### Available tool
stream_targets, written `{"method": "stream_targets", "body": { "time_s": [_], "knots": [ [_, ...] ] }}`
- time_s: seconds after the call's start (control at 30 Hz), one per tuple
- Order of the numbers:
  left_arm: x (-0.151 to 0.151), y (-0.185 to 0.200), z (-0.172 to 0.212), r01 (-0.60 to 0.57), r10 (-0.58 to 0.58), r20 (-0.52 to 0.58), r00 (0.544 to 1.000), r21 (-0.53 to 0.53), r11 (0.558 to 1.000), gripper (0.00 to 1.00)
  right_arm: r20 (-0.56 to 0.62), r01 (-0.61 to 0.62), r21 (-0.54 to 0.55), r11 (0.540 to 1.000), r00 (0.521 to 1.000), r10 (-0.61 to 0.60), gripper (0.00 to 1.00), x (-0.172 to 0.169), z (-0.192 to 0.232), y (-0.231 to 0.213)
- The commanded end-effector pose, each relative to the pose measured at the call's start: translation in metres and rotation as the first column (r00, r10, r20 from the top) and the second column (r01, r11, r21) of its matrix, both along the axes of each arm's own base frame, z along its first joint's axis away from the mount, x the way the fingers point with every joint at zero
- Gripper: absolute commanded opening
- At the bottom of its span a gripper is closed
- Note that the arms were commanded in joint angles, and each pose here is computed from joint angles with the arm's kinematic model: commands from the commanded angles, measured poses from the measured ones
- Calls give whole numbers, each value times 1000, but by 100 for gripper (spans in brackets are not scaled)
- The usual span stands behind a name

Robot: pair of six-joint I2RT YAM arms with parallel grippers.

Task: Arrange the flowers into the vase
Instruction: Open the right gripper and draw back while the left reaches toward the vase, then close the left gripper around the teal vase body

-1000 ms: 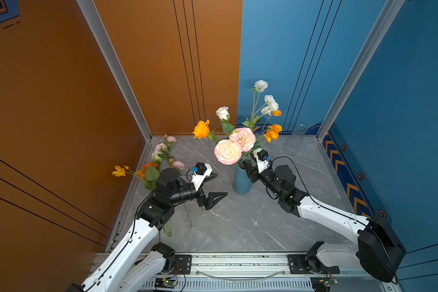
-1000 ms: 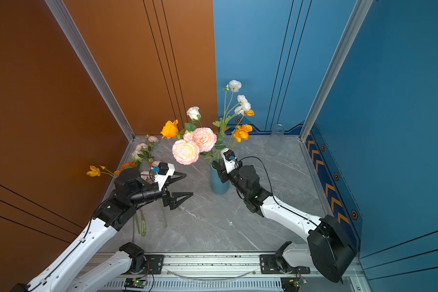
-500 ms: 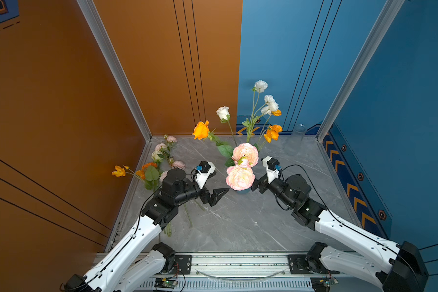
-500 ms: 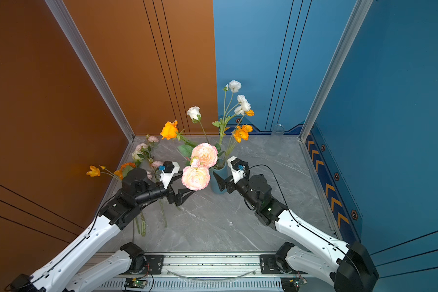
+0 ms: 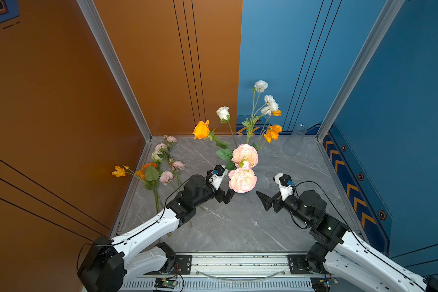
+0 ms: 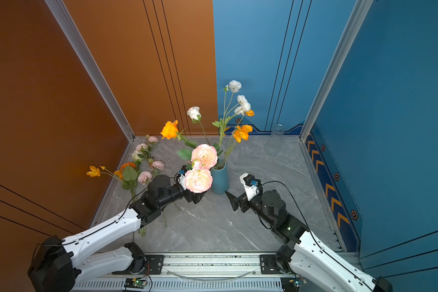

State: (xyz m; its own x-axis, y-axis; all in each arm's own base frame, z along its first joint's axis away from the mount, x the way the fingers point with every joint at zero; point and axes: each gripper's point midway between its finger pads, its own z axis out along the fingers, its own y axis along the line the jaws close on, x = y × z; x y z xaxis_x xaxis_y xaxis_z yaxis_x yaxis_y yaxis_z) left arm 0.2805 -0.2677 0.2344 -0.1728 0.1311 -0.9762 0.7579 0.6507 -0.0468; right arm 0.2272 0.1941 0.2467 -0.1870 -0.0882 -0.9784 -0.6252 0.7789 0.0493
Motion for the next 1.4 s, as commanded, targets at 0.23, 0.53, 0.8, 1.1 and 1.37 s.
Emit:
{"method": "stream_targets", "body": {
  "time_s": [0.23,0.53,0.8,1.1,1.37],
  "knots": [
    [17,-15,-3,-5,14,115,993,-76,997,98,-173,-40,-6,999,984,38,100,-23,-41,-6],
    [45,-32,-8,0,15,154,988,-98,995,98,-167,-134,51,990,976,141,100,-19,-31,22],
    [72,-39,-12,7,14,159,987,-128,992,98,-170,-192,71,979,965,201,100,-21,-24,40],
    [86,-56,-12,63,-33,164,986,-180,982,98,-137,-214,95,972,965,225,100,-22,-11,49],
    [93,-66,-21,76,-48,153,987,-181,981,98,-139,-216,84,973,964,226,100,-25,-12,49]
  ]
}}
